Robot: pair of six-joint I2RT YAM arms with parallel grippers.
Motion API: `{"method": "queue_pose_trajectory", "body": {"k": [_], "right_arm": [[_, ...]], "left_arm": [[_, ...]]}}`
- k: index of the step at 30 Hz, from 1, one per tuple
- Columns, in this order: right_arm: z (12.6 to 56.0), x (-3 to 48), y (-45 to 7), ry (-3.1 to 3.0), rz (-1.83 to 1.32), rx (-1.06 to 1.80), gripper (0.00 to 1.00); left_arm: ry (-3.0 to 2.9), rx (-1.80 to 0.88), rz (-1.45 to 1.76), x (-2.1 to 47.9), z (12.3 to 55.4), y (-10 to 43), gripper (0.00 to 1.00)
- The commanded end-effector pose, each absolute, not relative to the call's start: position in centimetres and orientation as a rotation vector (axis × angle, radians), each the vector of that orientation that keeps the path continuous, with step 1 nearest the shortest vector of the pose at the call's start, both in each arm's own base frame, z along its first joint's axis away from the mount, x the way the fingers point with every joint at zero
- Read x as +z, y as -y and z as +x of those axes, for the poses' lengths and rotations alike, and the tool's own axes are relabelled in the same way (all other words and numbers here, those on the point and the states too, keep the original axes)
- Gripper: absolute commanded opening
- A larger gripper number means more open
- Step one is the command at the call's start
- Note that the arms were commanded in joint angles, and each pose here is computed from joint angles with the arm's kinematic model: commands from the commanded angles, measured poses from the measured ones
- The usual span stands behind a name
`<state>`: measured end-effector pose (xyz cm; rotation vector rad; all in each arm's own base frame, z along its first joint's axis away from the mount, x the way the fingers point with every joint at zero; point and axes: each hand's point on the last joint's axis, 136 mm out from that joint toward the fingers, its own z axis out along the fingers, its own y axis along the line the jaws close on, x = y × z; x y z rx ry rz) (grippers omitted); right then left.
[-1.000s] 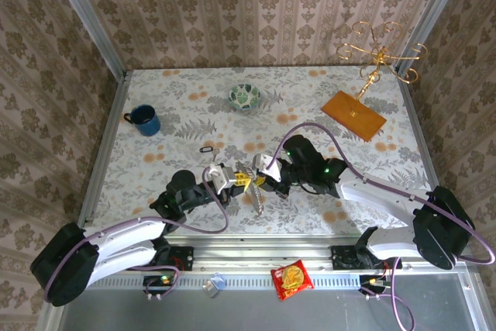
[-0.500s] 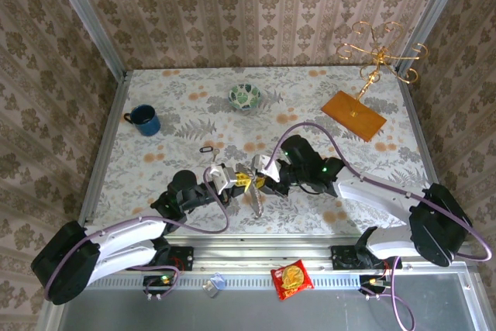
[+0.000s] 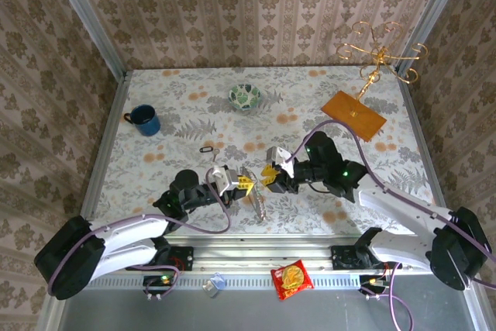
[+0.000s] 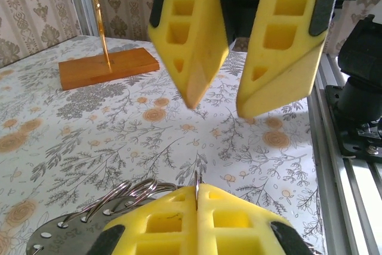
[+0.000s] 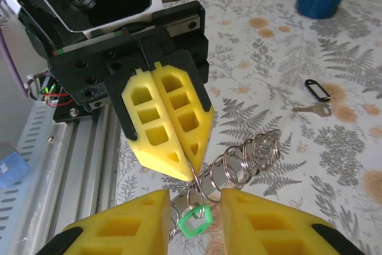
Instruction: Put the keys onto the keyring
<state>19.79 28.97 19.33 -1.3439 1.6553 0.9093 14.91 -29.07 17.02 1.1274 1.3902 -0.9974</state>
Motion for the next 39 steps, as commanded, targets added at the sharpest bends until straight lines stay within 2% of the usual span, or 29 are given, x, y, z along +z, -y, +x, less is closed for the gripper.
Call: {"method": "queue_pose_trajectory", "body": {"k": [1, 23, 28, 29, 30, 33, 35, 39], "right_arm": [[19.3, 19.8, -30.0, -1.62, -1.367, 0.984, 0.27], [19.3, 16.2, -30.5, -1.667, -1.433, 0.945, 0.17], [19.0, 16.3, -30.7, -1.638, -1.438, 0.966, 0.11], [19.0, 16.4, -30.8, -1.634, -1.439, 0.972, 0.08], [19.0, 16.4, -30.8, -1.633, -1.441, 0.981, 0.0], [19.0, 16.6, -30.8, -1.652, -1.445, 0.982, 0.0], [19.1, 16.6, -30.6, -1.693, -1.46, 0.958, 0.0], [19.4, 16.2, -29.6, -1.779, -1.503, 0.872, 0.0]], "left_arm": [[-1.269, -1.032, 1.134, 19.5, 14.3, 29.7, 0.0], [-1.256, -1.062, 1.141, 19.6, 14.0, 29.9, 0.0], [-1.252, -1.066, 1.138, 19.7, 13.9, 29.9, 0.0], [-1.252, -1.066, 1.138, 19.6, 14.0, 29.9, 0.0], [-1.255, -1.067, 1.137, 19.6, 14.0, 29.9, 0.0], [-1.288, -1.041, 1.108, 19.2, 14.6, 29.7, 0.0], [-1.344, -0.997, 1.079, 18.5, 15.4, 29.3, 0.2], [-1.403, -0.938, 1.127, 17.4, 15.4, 28.9, 0.25]]}}
